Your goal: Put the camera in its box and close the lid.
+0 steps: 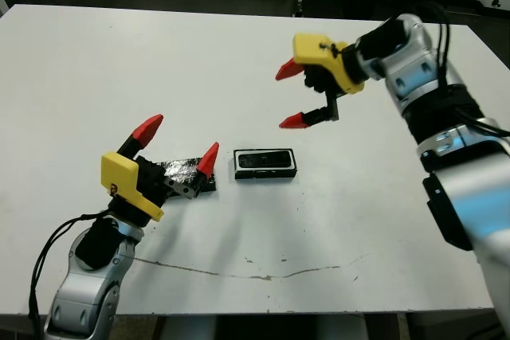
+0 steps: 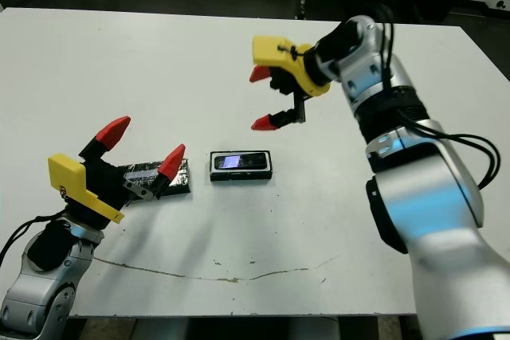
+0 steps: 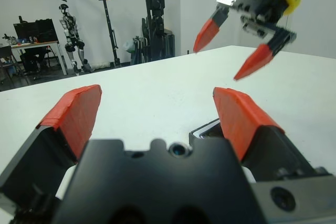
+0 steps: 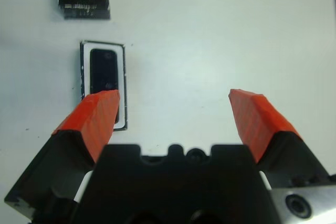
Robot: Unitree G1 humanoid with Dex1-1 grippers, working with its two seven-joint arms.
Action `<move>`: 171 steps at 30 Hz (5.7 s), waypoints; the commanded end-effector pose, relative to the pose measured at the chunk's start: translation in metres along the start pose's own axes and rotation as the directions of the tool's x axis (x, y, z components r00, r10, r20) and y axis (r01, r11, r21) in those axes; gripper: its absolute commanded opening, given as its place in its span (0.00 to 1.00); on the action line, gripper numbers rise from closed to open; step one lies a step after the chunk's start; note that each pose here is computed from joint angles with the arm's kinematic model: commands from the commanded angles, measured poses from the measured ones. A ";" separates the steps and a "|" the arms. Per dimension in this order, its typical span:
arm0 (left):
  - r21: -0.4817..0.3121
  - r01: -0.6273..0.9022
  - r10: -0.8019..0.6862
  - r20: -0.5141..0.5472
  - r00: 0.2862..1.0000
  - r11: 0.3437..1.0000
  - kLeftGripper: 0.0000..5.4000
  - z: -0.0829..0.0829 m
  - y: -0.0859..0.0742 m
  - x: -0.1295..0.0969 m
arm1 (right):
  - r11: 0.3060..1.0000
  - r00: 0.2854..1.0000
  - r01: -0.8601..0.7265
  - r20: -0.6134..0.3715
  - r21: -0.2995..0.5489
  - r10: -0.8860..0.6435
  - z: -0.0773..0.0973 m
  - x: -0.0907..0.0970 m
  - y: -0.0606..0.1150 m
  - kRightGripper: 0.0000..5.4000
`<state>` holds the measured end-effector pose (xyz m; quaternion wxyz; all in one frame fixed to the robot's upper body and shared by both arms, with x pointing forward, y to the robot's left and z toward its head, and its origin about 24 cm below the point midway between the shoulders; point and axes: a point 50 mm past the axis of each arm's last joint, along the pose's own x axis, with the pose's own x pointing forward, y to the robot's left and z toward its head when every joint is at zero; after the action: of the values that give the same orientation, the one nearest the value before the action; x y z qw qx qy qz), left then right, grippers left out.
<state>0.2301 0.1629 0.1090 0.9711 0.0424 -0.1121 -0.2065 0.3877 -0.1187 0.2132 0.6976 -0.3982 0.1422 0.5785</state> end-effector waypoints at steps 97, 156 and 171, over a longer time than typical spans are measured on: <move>0.151 0.715 -0.595 -0.453 0.664 0.682 1.00 0.041 0.087 0.036 | 0.354 0.418 0.661 0.067 0.661 -0.906 -0.067 -0.068 0.190 0.00; -0.199 0.725 -0.649 -0.637 0.416 0.659 0.76 -0.020 0.094 0.034 | 0.328 0.423 0.675 0.017 0.661 -0.906 -0.060 -0.061 0.202 0.00; -0.137 0.804 -0.648 -0.675 0.352 0.579 0.58 -0.018 0.094 0.036 | 0.323 0.424 0.677 0.007 0.662 -0.905 -0.059 -0.064 0.201 0.00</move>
<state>0.3026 0.2298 0.1096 0.7397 0.2439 0.2355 -0.5813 0.2000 -0.2001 0.1366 0.9859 -0.0593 -0.0534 0.1472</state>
